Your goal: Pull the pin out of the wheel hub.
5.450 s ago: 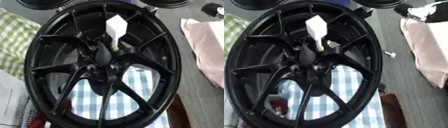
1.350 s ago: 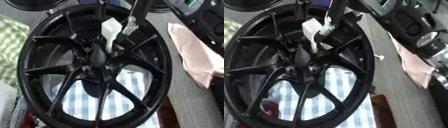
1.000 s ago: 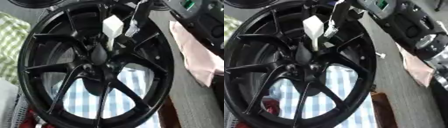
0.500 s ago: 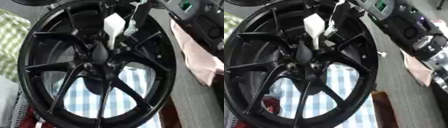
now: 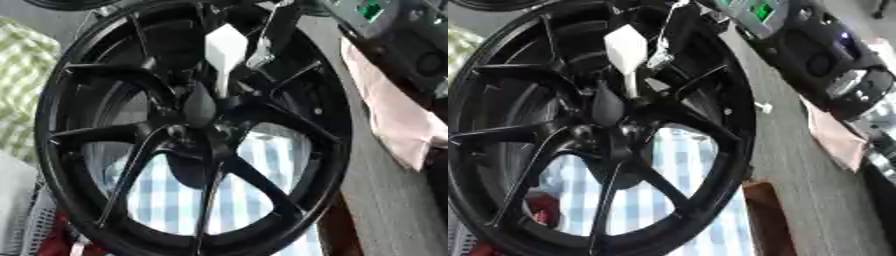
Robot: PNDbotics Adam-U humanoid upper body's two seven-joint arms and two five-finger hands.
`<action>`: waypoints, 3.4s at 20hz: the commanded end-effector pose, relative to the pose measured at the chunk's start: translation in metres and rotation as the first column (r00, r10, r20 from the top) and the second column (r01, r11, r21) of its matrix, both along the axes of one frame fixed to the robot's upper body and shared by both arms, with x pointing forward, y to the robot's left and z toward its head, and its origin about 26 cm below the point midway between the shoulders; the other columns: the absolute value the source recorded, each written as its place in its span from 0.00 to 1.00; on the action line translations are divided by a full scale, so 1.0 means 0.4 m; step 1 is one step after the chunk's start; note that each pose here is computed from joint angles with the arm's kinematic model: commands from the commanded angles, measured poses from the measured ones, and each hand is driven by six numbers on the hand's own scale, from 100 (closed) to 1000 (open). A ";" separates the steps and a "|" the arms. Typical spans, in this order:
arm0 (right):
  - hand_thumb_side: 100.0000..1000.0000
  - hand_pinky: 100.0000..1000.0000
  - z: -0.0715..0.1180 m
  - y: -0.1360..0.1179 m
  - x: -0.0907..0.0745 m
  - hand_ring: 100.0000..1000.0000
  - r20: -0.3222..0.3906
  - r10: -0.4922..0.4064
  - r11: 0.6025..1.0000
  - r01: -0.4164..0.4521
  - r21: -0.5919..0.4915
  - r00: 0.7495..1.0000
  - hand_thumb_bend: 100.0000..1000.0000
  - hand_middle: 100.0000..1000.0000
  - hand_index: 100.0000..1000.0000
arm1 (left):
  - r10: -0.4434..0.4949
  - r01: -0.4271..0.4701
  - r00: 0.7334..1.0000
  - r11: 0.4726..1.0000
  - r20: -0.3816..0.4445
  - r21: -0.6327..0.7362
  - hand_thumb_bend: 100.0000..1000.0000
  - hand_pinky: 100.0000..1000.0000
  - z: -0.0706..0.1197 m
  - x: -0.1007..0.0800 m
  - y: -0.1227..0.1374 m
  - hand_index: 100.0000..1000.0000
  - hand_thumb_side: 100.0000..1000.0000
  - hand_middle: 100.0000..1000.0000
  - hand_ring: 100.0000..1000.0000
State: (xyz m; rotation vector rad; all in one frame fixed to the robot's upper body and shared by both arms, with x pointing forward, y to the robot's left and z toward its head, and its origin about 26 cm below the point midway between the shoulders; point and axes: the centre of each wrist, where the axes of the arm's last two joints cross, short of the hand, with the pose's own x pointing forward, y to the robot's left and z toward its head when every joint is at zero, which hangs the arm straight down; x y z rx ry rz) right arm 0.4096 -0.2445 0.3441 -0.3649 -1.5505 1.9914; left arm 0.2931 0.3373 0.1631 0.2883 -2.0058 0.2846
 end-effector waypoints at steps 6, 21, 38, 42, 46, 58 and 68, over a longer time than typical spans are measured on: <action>0.11 0.84 0.043 -0.022 -0.035 0.65 0.004 -0.002 1.000 0.002 0.017 1.000 0.46 0.47 0.60 | 0.013 -0.013 1.000 1.000 0.014 0.010 0.50 0.64 0.014 -0.006 0.012 0.67 0.61 0.59 0.58; 0.05 0.81 0.071 -0.018 -0.040 0.60 -0.039 -0.010 0.996 0.014 0.085 0.999 0.40 0.43 0.58 | 0.022 -0.022 1.000 1.000 0.009 0.008 0.50 0.64 0.008 -0.008 0.016 0.67 0.61 0.59 0.58; 0.13 0.69 0.068 -0.007 -0.033 0.50 -0.134 -0.068 0.981 0.091 0.172 0.989 0.36 0.31 0.44 | 0.030 -0.030 1.000 1.000 0.007 0.003 0.51 0.64 0.005 -0.010 0.017 0.68 0.60 0.59 0.58; 0.18 0.68 0.081 -0.005 -0.039 0.48 -0.133 -0.071 0.976 0.097 0.196 0.989 0.37 0.29 0.42 | 0.032 -0.032 0.999 0.999 0.006 0.005 0.51 0.64 0.003 -0.011 0.018 0.68 0.60 0.58 0.58; 0.22 0.67 0.103 -0.012 -0.048 0.47 -0.129 -0.086 0.966 0.115 0.232 0.988 0.37 0.28 0.41 | 0.039 -0.039 0.999 0.999 0.003 0.005 0.51 0.64 0.001 -0.013 0.021 0.68 0.60 0.58 0.58; 0.22 0.66 0.190 -0.069 -0.098 0.45 -0.053 -0.128 0.903 0.138 0.407 0.990 0.37 0.26 0.39 | 0.053 -0.053 0.999 0.999 -0.006 0.007 0.51 0.64 -0.006 -0.018 0.028 0.68 0.60 0.58 0.58; 0.20 0.67 0.217 -0.290 -0.237 0.45 0.059 -0.343 0.765 0.242 0.597 0.937 0.37 0.26 0.39 | 0.075 -0.075 0.997 0.997 -0.008 -0.002 0.52 0.64 -0.012 -0.022 0.035 0.68 0.60 0.58 0.58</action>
